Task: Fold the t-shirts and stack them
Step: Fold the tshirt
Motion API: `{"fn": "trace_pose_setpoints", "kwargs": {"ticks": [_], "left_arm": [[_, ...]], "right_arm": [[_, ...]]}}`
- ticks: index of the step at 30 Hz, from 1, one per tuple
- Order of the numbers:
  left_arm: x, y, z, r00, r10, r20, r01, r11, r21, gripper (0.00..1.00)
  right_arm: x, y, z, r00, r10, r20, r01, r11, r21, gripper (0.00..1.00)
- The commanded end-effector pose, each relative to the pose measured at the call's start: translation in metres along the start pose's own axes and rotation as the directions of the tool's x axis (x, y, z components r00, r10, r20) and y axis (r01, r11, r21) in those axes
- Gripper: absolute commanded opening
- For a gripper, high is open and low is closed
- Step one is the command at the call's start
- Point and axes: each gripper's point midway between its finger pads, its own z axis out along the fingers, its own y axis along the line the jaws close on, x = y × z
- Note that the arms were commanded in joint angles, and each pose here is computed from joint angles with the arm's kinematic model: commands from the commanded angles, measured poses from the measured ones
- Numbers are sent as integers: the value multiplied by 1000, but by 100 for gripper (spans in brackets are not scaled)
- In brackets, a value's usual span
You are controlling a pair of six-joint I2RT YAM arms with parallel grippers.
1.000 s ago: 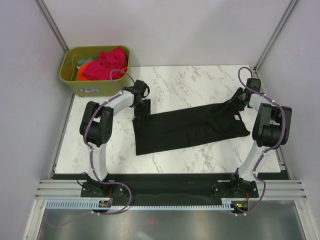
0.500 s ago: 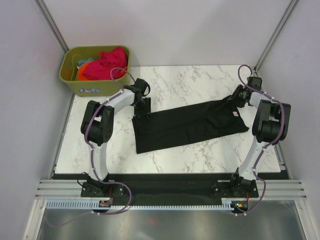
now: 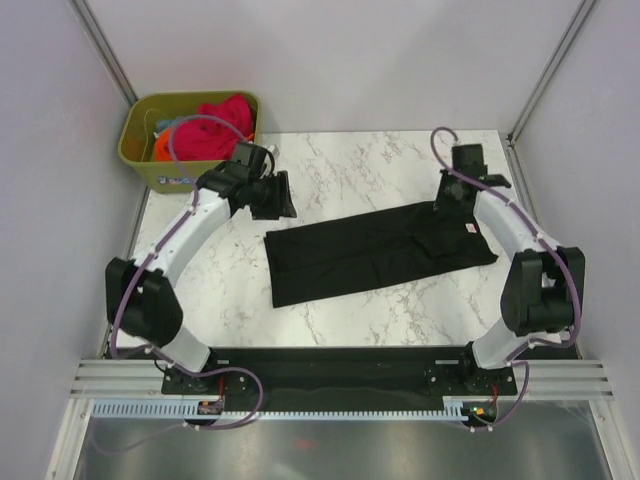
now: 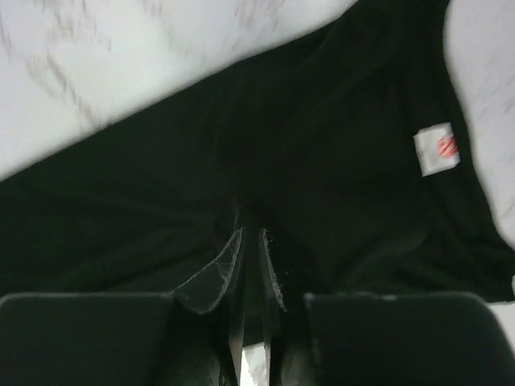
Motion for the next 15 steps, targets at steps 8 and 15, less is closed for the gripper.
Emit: {"fn": "trace_pose_setpoints", "kwargs": {"ticks": [8, 15], "left_arm": [[57, 11, -28, 999, 33, -23, -32, 998, 55, 57], [63, 13, -26, 999, 37, -27, -36, 998, 55, 57]], "right_arm": [[135, 0, -25, 974, -91, -207, 97, 995, 22, 12], [134, -6, -20, 982, -107, -158, 116, 992, 49, 13]]}}
